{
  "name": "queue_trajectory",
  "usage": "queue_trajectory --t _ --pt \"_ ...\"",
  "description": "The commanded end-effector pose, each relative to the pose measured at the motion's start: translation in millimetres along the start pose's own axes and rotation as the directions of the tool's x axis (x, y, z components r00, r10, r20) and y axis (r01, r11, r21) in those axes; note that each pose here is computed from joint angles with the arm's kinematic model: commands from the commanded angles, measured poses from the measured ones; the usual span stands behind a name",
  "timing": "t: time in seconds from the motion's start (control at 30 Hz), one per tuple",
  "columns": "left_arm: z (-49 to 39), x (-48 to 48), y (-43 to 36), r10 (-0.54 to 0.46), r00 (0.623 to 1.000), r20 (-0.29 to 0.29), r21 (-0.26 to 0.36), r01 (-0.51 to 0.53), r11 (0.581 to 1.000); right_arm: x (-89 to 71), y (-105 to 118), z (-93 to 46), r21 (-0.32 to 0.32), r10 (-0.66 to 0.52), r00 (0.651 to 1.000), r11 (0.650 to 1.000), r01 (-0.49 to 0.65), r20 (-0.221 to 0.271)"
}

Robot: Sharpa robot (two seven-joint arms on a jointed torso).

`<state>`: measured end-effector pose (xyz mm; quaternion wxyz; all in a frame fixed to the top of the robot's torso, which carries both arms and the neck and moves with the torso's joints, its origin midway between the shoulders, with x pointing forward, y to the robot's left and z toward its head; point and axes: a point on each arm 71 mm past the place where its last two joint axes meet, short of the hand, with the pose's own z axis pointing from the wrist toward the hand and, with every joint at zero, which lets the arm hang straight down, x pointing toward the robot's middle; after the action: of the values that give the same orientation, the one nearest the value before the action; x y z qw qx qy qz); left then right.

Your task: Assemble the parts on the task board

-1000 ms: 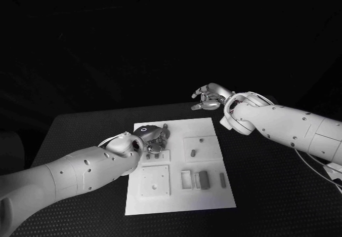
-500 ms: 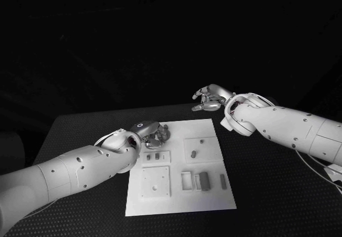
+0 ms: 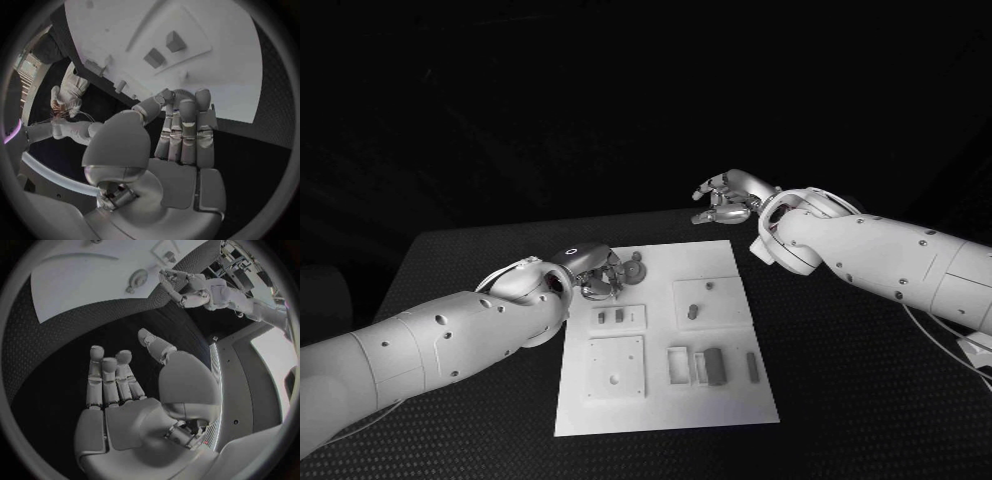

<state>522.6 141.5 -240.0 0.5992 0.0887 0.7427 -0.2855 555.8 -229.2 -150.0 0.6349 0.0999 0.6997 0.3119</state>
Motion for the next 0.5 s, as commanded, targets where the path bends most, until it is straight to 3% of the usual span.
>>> queue_trajectory --t 0.03,0.23,0.5 --pt "-1.5 1.5 6.9 0.018 0.999 -0.047 -0.016 -0.019 1.000 1.1 1.1 -0.1 -0.010 -0.001 1.000 1.000 0.001 -0.011" --pt "-1.7 0.8 13.0 0.035 0.998 -0.047 -0.028 -0.036 0.999 1.1 1.2 0.0 -0.010 -0.001 1.000 1.000 0.000 -0.011" --pt "-0.5 2.0 13.9 0.044 0.997 -0.061 -0.032 -0.046 0.998 1.4 1.5 0.3 -0.011 0.000 1.000 1.000 0.000 -0.011"
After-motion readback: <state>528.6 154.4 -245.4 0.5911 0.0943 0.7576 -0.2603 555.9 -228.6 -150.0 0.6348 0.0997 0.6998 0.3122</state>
